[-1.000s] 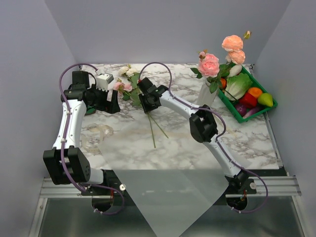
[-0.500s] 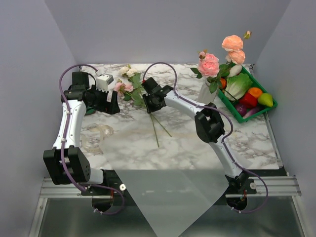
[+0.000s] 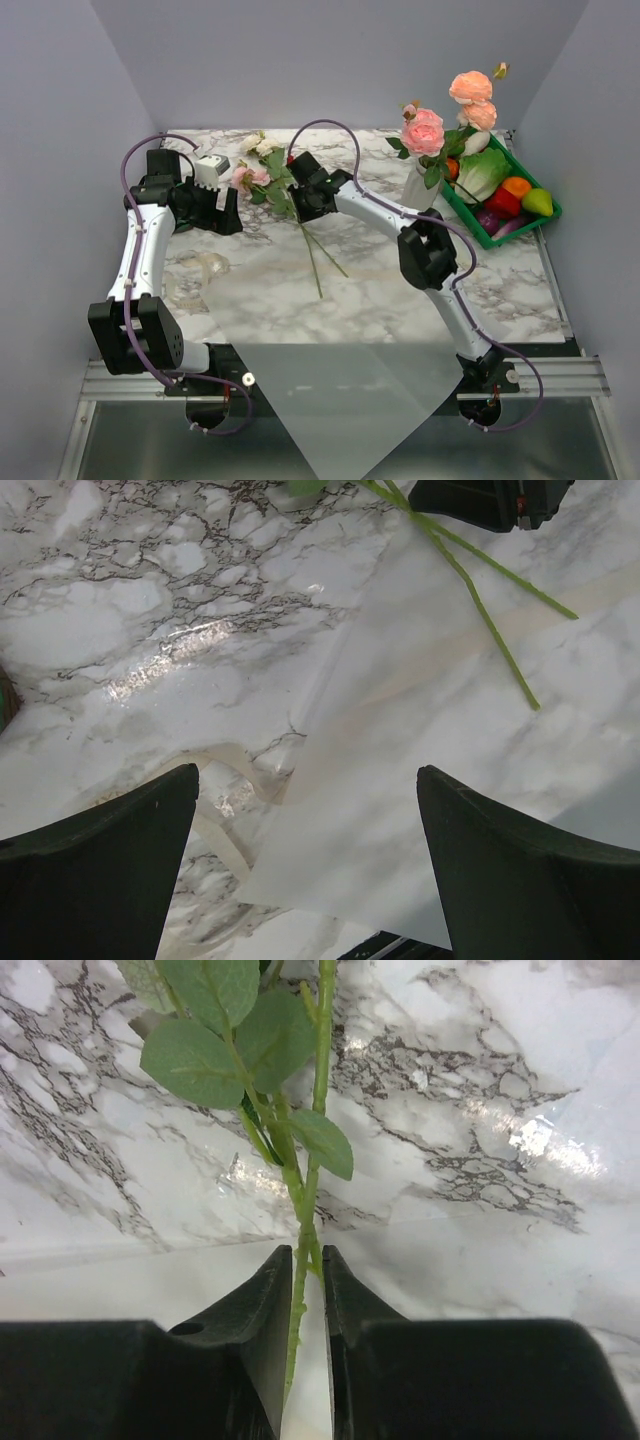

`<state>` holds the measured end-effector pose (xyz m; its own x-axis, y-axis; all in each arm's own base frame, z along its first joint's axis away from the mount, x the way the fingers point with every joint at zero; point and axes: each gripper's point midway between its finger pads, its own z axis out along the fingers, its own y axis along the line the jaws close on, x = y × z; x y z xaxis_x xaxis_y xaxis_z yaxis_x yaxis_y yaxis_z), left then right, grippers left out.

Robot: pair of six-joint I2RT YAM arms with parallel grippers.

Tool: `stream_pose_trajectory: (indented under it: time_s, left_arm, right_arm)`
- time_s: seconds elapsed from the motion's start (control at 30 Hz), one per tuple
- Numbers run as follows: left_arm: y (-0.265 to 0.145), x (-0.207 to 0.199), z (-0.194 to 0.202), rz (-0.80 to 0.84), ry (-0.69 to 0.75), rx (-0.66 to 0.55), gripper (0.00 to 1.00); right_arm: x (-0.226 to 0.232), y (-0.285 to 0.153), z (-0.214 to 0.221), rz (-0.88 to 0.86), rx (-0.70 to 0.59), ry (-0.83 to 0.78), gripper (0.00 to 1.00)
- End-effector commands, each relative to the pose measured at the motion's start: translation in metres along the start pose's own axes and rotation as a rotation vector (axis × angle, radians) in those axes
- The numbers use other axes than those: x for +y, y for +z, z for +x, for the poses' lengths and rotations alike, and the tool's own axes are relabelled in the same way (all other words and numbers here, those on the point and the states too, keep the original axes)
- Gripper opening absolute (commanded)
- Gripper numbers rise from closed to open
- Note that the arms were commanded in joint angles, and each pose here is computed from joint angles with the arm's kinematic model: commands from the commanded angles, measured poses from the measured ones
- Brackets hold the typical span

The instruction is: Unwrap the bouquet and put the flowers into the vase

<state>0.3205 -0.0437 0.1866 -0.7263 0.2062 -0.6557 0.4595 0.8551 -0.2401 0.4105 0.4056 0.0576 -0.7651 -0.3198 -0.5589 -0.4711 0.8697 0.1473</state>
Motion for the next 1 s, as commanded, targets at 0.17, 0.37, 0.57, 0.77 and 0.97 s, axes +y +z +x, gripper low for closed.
stream_pose_trajectory:
  time_s: [0.17,0.37,0.57,0.77,0.97]
  left_arm:
    - [-0.004,-0.002,-0.004,0.019,0.014,-0.031,0.99]
    - [-0.008,-0.003,-0.005,0.019,0.023,-0.039,0.99]
    - [-0.01,-0.006,-0.008,0.03,0.026,-0.05,0.99]
    - [-0.015,-0.009,-0.01,0.031,0.034,-0.06,0.99]
    - [-0.015,-0.011,-0.008,0.035,0.039,-0.06,0.99]
  right_arm:
    - [-0.006,0.006,-0.036,0.039,-0.061,-0.01,0.32]
    - [-0.011,0.017,-0.017,0.036,0.006,0.009,0.36]
    - [-0.012,0.022,0.001,0.031,0.06,0.005,0.38]
    - [-0.013,0.027,0.014,0.032,0.111,0.012,0.38]
    - [-0.012,0.032,0.03,0.037,0.146,0.02,0.38]
